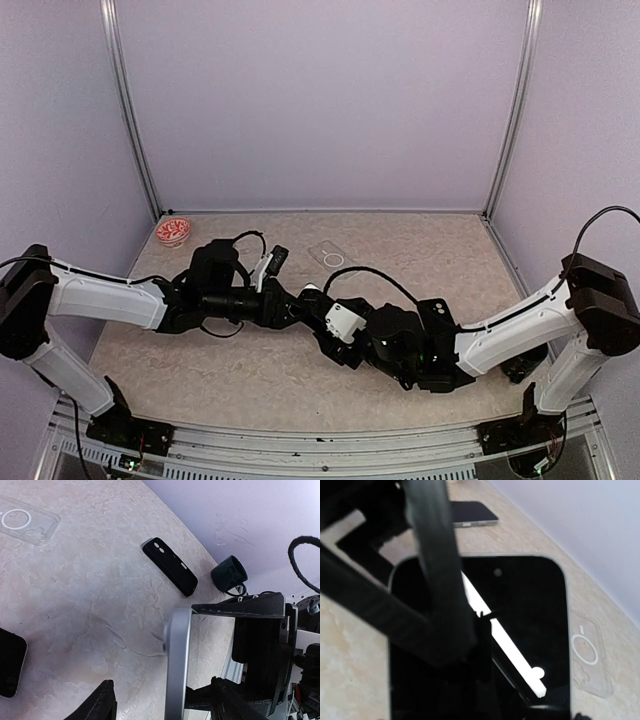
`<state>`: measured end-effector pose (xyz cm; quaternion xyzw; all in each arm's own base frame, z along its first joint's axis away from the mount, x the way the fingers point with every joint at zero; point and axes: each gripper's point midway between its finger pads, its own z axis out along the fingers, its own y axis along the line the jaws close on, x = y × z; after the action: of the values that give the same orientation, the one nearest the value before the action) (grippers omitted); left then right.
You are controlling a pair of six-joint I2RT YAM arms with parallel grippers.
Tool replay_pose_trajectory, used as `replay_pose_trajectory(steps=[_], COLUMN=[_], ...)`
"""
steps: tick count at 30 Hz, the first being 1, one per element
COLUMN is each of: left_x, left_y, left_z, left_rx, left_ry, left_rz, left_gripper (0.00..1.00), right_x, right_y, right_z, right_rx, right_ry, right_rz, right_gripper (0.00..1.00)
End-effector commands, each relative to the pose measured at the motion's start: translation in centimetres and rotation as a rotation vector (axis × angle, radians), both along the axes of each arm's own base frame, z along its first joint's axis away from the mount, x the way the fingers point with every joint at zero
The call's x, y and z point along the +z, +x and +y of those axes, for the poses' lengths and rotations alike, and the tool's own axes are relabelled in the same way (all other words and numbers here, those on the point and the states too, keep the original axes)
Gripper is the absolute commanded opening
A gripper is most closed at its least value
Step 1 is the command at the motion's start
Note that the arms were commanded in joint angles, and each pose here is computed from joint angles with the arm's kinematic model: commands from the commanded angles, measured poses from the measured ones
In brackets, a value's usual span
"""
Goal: Put the phone into the phone case
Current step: Pass from the right arm to the left
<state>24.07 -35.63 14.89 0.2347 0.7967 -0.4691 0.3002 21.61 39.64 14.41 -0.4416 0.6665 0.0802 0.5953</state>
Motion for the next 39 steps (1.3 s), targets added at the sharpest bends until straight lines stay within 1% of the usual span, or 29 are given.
replay_pose_trajectory(steps=[1,3,9,12,15,18,22,25,27,31,35,36,39], left_x=[1.5,1.5,1.6,1.8,2.0,2.1,2.5,3.3,3.9,4.8,5.6,5.8,6.5], left_y=[-0.3,-0.4,-0.4,-0.5,-0.5,-0.6,-0.6,-0.3,0.0,0.8,1.7,2.0,2.6], left_z=[-1.4,-1.5,-1.7,-1.7,-1.7,-1.7,-1.5,-1.1,-0.6,1.0,3.1,3.8,5.7], left_rx=[-0.046,-0.052,-0.058,-0.06,-0.061,-0.061,-0.055,-0.026,0.002,0.082,0.175,0.202,0.275], left_ry=[-0.054,-0.057,-0.064,-0.071,-0.079,-0.084,-0.089,-0.09,-0.084,-0.074,-0.082,-0.084,-0.102], left_rz=[-0.019,-0.017,-0.012,-0.013,-0.013,-0.013,-0.024,-0.054,-0.08,-0.126,-0.157,-0.163,-0.179], left_gripper=[0.58,0.5,0.19,0.08,0.01,0.0,0.0,0.0,0.0,0.0,0.0,0.0,0.0], right_x=[2.3,2.3,2.0,1.9,1.9,2.0,2.0,2.4,2.5,2.9,3.6,3.7,3.5], right_y=[-0.5,-0.5,-0.5,-0.3,-0.1,0.0,0.0,-0.1,-0.1,0.5,2.0,2.7,4.8], right_z=[0.6,0.6,0.4,0.3,0.0,-0.2,-0.4,-0.7,-1.0,-2.0,-4.0,-4.8,-7.4], right_rx=[0.002,0.0,-0.018,-0.028,-0.048,-0.058,-0.069,-0.074,-0.075,-0.095,-0.153,-0.186,-0.295], right_ry=[0.071,0.065,0.052,0.048,0.048,0.052,0.058,0.081,0.097,0.147,0.226,0.272,0.335], right_rz=[-0.05,-0.057,-0.065,-0.067,-0.071,-0.07,-0.064,-0.055,-0.041,0.01,0.082,0.121,0.201], right_gripper=[0.65,0.65,0.66,0.66,0.69,0.75,0.87,0.96,0.99,1.0,1.0,1.0,0.99])
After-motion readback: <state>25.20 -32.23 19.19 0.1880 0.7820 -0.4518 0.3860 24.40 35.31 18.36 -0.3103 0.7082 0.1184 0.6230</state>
